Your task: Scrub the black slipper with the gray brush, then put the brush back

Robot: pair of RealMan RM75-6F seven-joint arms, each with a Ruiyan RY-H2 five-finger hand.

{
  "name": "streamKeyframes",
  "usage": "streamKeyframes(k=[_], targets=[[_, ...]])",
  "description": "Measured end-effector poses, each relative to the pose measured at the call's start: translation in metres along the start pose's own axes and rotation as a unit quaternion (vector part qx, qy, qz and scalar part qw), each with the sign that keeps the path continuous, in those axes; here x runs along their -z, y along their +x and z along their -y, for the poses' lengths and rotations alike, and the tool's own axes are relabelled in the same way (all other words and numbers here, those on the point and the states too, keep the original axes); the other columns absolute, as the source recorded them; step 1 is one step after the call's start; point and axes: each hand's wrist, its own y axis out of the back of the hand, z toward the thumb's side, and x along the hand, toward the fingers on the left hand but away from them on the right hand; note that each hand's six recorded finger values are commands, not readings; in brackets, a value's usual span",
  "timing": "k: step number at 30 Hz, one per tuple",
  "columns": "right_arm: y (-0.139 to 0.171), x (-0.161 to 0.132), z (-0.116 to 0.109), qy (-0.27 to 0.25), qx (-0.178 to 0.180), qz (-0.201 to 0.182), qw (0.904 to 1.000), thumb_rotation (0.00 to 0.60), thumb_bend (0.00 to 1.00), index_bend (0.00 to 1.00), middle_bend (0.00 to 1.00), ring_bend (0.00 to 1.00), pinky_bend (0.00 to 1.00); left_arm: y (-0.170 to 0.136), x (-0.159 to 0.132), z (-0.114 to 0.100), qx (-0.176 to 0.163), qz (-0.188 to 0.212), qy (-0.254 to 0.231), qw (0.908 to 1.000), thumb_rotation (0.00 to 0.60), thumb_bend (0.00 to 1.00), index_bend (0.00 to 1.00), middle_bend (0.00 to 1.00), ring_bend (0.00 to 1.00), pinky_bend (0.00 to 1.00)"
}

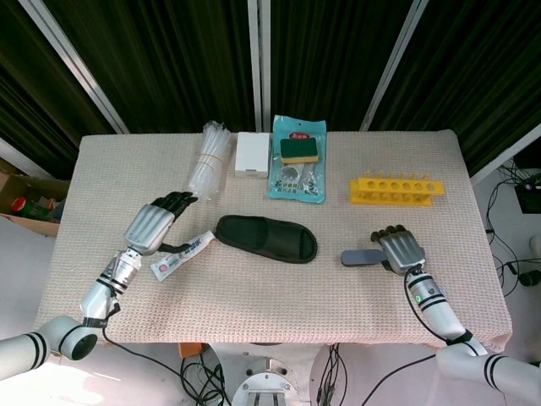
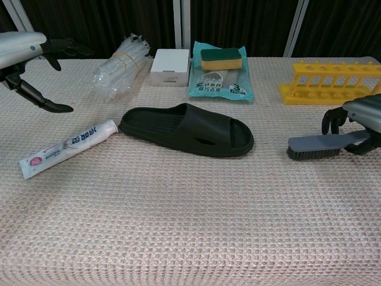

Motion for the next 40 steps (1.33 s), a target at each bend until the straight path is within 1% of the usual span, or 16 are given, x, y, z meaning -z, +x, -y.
streamKeyframes(k=[2,5,9,11,18,21,23,25,27,29,30,32,34,35,37,40], targets=[[0.002,0.000,0.000,0.000,-0.005,0.002,1.0000,0.600,0.38,0.09,0.16,0.02,0.08,-0.001,0.000,0.000,0.000,0.001,-0.002,1.0000,0.507,0.14,0.13,0.11,0.12,0.29],[0.005,0.001,-0.003,0.000,-0.005,0.003,1.0000,0.600,0.37,0.01,0.09,0.00,0.02,-0.002,-0.001,-0.003,-0.003,0.004,-0.002,1.0000,0.506,0.14,0.13,0.11,0.12,0.28],[0.010,0.003,-0.005,0.000,-0.011,0.005,0.9999,0.600,0.33,0.00,0.03,0.00,0.00,-0.004,-0.002,-0.007,-0.008,0.006,0.002,0.9999,0.508,0.14,0.13,0.11,0.12,0.28],[0.013,0.003,-0.006,0.000,-0.018,0.005,0.9998,0.600,0.29,0.00,0.01,0.00,0.00,-0.004,-0.002,-0.008,-0.010,0.004,0.004,0.9999,0.506,0.14,0.13,0.11,0.12,0.28],[0.029,0.008,-0.009,0.002,-0.048,0.009,0.9988,0.600,0.11,0.00,0.00,0.00,0.00,-0.009,0.003,-0.010,-0.011,-0.004,0.009,0.9999,0.505,0.14,0.13,0.11,0.12,0.28],[0.040,0.011,-0.014,-0.001,-0.040,0.013,0.9991,0.600,0.06,0.00,0.00,0.00,0.00,-0.013,0.005,-0.015,-0.021,-0.009,0.015,0.9996,0.507,0.13,0.13,0.11,0.12,0.28],[0.048,0.014,-0.020,-0.003,-0.025,0.017,0.9995,0.600,0.05,0.00,0.00,0.00,0.00,-0.017,0.008,-0.021,-0.032,-0.014,0.019,0.9992,0.505,0.12,0.13,0.11,0.12,0.28],[0.061,0.018,-0.029,-0.008,0.004,0.023,0.9997,0.600,0.05,0.00,0.00,0.00,0.00,-0.022,0.011,-0.026,-0.046,-0.022,0.020,0.9985,0.481,0.11,0.13,0.11,0.12,0.28],[0.077,0.024,-0.041,-0.018,0.045,0.033,0.9983,0.600,0.05,0.00,0.00,0.00,0.00,-0.032,0.016,-0.034,-0.067,-0.034,0.018,0.9970,0.444,0.11,0.13,0.11,0.12,0.28],[0.093,0.031,-0.052,-0.033,0.087,0.046,0.9946,0.600,0.05,0.00,0.00,0.00,0.00,-0.046,0.024,-0.041,-0.089,-0.054,0.014,0.9945,0.385,0.10,0.13,0.12,0.11,0.28],[0.105,0.037,-0.059,-0.047,0.117,0.057,0.9904,0.600,0.05,0.00,0.00,0.00,0.00,-0.054,0.029,-0.043,-0.098,-0.065,0.014,0.9930,0.359,0.10,0.13,0.12,0.11,0.28],[0.125,0.049,-0.068,-0.071,0.164,0.077,0.9809,0.600,0.10,0.00,0.00,0.00,0.00,-0.076,0.041,-0.045,-0.112,-0.095,0.013,0.9890,0.267,0.08,0.12,0.11,0.09,0.27],[0.150,0.064,-0.074,-0.104,0.212,0.099,0.9666,0.600,0.16,0.00,0.00,0.00,0.00,-0.096,0.051,-0.043,-0.116,-0.127,0.015,0.9850,0.184,0.06,0.12,0.11,0.08,0.26],[0.159,0.070,-0.074,-0.119,0.228,0.107,0.9605,0.600,0.17,0.00,0.00,0.00,0.00,-0.110,0.056,-0.040,-0.114,-0.148,0.018,0.9822,0.165,0.06,0.11,0.11,0.08,0.26],[0.178,0.082,-0.069,-0.151,0.249,0.124,0.9486,0.600,0.18,0.00,0.00,0.00,0.00,-0.131,0.062,-0.034,-0.108,-0.175,0.024,0.9783,0.158,0.06,0.11,0.11,0.08,0.25],[0.194,0.098,-0.050,-0.174,0.251,0.151,0.9404,0.600,0.18,0.00,0.00,0.00,0.00,-0.161,0.067,-0.025,-0.096,-0.201,0.030,0.9743,0.162,0.06,0.11,0.11,0.08,0.24]])
